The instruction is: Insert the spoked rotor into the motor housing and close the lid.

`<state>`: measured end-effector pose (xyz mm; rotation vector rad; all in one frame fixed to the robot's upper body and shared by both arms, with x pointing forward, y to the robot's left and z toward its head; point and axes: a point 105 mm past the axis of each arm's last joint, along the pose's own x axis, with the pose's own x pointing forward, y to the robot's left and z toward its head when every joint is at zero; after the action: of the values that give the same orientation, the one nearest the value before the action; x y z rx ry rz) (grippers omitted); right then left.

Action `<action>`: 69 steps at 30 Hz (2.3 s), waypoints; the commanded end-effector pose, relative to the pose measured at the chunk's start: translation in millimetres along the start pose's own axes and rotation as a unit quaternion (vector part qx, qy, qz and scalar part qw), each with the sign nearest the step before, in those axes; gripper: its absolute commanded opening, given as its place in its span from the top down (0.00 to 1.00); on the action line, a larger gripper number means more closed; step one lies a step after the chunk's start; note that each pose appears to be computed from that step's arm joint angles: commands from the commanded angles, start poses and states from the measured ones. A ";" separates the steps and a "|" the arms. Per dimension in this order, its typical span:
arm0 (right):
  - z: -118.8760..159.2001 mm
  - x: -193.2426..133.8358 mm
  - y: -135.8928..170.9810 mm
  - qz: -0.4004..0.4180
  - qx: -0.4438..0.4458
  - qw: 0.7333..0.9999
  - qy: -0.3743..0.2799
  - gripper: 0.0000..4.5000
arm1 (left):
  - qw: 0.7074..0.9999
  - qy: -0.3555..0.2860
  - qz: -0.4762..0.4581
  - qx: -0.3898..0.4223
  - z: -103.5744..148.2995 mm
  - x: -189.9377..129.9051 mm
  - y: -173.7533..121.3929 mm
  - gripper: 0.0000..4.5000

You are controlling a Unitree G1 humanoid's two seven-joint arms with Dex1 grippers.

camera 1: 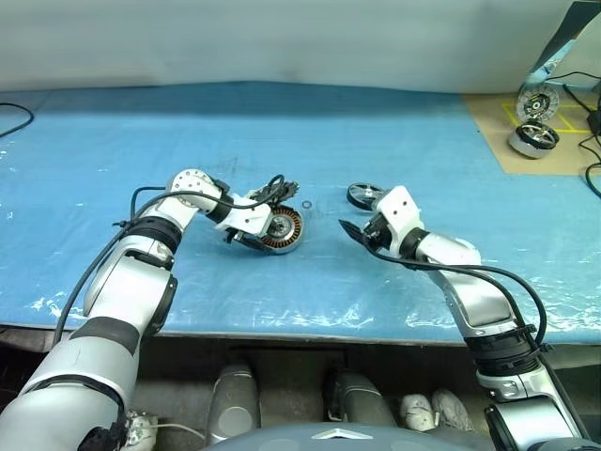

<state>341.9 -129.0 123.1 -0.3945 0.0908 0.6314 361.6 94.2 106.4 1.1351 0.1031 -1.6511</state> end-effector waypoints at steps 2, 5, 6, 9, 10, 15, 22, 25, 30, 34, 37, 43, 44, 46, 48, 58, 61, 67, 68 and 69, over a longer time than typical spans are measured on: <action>14.6 -6.7 -5.2 -0.010 -0.010 1.000 -0.024 0.20 | 0.998 0.017 -0.056 -0.019 -8.0 12.1 -19.1 0.52; 14.2 -7.2 -3.2 -0.003 -0.009 1.000 -0.024 0.20 | 0.998 0.017 -0.062 -0.020 -6.6 10.3 -18.3 0.52; 13.8 -7.3 -2.3 -0.001 -0.008 1.000 -0.023 0.20 | 0.998 0.014 -0.064 -0.020 -5.0 9.5 -17.7 0.52; 13.2 -7.0 -0.3 0.004 -0.007 1.000 -0.022 0.20 | 0.998 -0.009 -0.057 -0.012 3.9 7.3 -13.3 0.52; 13.2 -6.9 0.2 0.005 -0.007 1.000 -0.022 0.20 | 0.998 -0.018 -0.058 -0.016 6.7 5.8 -12.5 0.52; 13.0 -5.0 0.5 0.007 -0.007 1.000 -0.022 0.20 | 0.997 -0.052 -0.056 -0.017 20.3 -1.4 -10.3 0.42; 12.2 -2.0 3.3 0.012 -0.006 1.000 -0.022 0.20 | 0.998 -0.059 -0.031 0.017 25.3 -16.5 -9.7 0.15; 11.9 -2.1 4.1 0.014 -0.006 1.000 -0.022 0.20 | 0.997 -0.067 -0.020 0.032 31.2 -25.3 -10.3 0.15; 14.0 -3.5 9.0 0.029 0.000 0.999 -0.029 0.20 | 0.988 -0.152 0.020 -0.009 58.0 -53.6 -15.3 0.15; 12.3 0.6 9.0 0.026 0.007 0.999 -0.031 0.20 | 0.959 -0.248 0.056 -0.124 75.3 -75.4 -25.9 0.15; 7.5 10.2 3.5 0.011 0.018 0.999 -0.027 0.20 | 0.923 -0.301 0.090 -0.224 78.5 -84.0 -36.2 0.15; 5.3 36.5 1.3 0.006 0.036 0.999 -0.030 0.20 | 0.836 -0.349 0.186 -0.380 55.6 -94.6 -55.1 0.15; 5.2 41.0 1.7 0.008 0.037 0.999 -0.030 0.20 | 0.826 -0.346 0.205 -0.395 48.4 -95.5 -58.2 0.15; 6.1 50.9 4.0 0.015 0.038 0.999 -0.033 0.20 | 0.814 -0.332 0.242 -0.410 36.3 -94.4 -65.0 0.15; 8.8 60.2 8.9 0.029 0.038 0.998 -0.035 0.20 | 0.809 -0.311 0.289 -0.407 26.6 -91.8 -67.7 0.15; 23.7 94.4 32.2 0.069 0.025 0.996 -0.055 0.20 | 0.779 -0.308 0.362 -0.410 20.0 -71.4 -86.0 0.15; 22.9 101.6 37.6 0.074 0.030 0.995 -0.055 0.20 | 0.781 -0.317 0.352 -0.408 29.3 -65.8 -84.7 0.15; 4.5 114.5 42.4 0.074 0.045 0.996 -0.027 0.20 | 0.789 -0.313 0.345 -0.402 37.8 -62.5 -74.5 0.15; -0.1 117.6 42.1 0.066 0.051 0.996 -0.018 0.20 | 0.791 -0.312 0.341 -0.400 40.1 -60.7 -73.9 0.15; -4.3 120.1 41.9 0.060 0.056 0.997 -0.011 0.20 | 0.795 -0.310 0.337 -0.398 42.2 -59.1 -73.5 0.15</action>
<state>407.0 -35.1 72.6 -0.2690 0.1591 0.7669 279.6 151.2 128.8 -0.1085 -0.0102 -1.0160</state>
